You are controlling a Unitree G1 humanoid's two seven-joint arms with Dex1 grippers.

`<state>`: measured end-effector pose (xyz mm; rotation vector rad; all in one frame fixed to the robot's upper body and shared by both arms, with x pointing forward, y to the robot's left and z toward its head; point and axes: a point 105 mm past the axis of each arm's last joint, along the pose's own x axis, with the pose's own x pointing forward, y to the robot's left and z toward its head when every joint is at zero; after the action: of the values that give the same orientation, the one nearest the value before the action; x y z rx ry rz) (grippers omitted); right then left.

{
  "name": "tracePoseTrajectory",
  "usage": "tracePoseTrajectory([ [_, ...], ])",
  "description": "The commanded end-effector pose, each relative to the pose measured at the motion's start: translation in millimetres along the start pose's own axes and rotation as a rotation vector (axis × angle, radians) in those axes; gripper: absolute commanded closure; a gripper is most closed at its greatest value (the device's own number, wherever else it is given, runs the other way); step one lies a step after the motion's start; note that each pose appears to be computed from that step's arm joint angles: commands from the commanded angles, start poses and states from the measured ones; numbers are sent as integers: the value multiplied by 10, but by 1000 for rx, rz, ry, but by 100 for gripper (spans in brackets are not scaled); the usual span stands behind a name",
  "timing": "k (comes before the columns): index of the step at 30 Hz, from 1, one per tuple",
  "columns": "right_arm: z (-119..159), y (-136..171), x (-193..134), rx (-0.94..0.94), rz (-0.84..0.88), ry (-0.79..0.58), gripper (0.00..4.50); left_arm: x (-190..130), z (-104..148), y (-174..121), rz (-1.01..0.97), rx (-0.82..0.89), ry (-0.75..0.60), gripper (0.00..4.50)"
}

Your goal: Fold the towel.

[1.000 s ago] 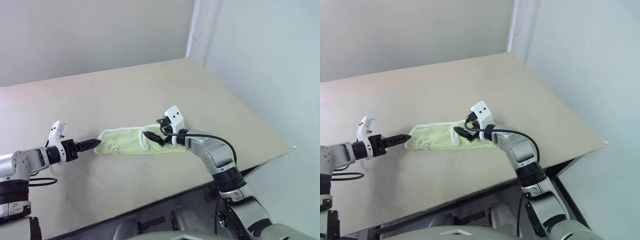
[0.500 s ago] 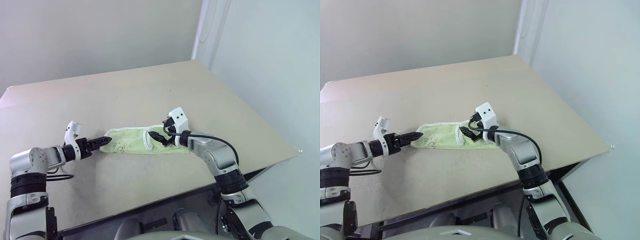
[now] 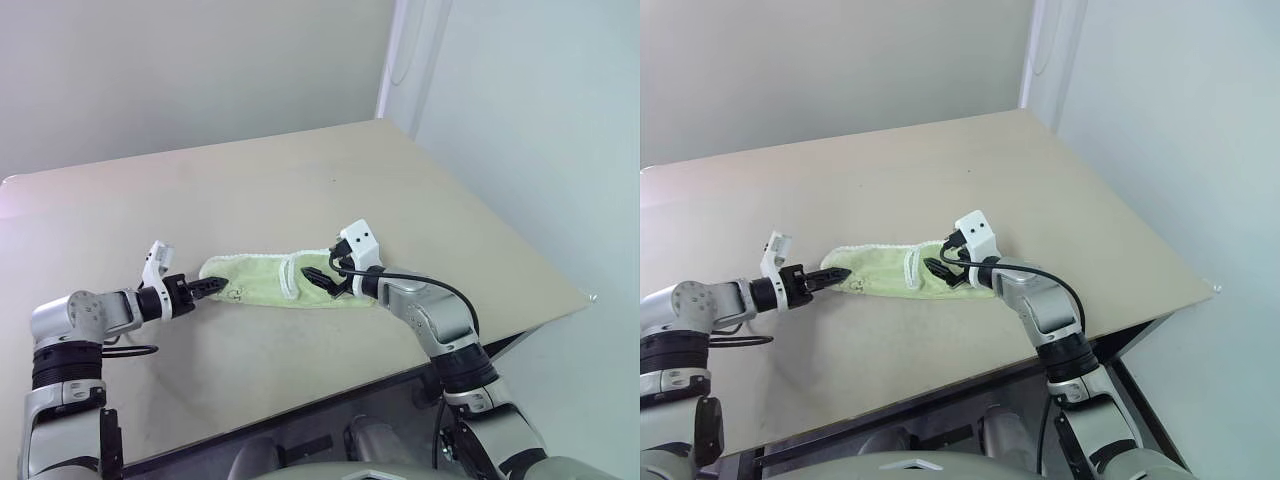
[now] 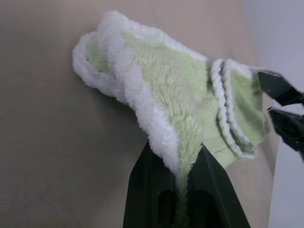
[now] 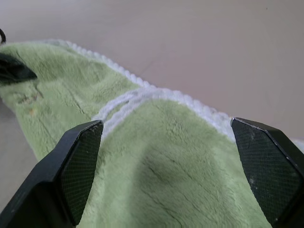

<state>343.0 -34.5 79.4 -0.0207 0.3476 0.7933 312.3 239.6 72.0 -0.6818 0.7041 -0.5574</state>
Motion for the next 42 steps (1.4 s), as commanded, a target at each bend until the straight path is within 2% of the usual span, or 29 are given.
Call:
tracePoseTrajectory([
  [1, 240, 59, -87, -35, 45, -82, 0, -176, 149, -186, -22, 86, -23, 447],
  [4, 300, 114, -184, -25, 105, -110, 0, -341, 151, -208, 5, 125, -14, 447],
  [8, 464, 205, -517, 21, 241, -184, 0, -733, 188, -144, 86, 190, -11, 447],
  [11, 506, 193, -652, 27, 269, -189, 0, -798, 186, -86, 133, 249, 7, 447],
  [14, 455, 134, -694, 10, 258, -156, 0, -641, 175, -102, 134, 360, 55, 447],
  [16, 427, 83, -695, 3, 236, -140, 0, -464, 149, -213, 94, 469, 108, 447],
  [22, 412, 59, -773, 0, 208, -145, 0, -48, 257, -571, -78, 602, 135, 447],
  [26, 342, 44, -820, 6, 168, -137, 0, 222, 221, -828, -213, 672, 206, 447],
  [33, 280, -58, -904, 44, 54, -159, 0, 518, 47, -1218, -416, 679, 329, 447],
  [36, 259, -94, -939, 54, 13, -164, 0, 647, -90, -1237, -442, 700, 392, 447],
  [42, 180, -175, -993, 57, -68, -154, 0, 884, -316, -1191, -433, 742, 432, 447],
])
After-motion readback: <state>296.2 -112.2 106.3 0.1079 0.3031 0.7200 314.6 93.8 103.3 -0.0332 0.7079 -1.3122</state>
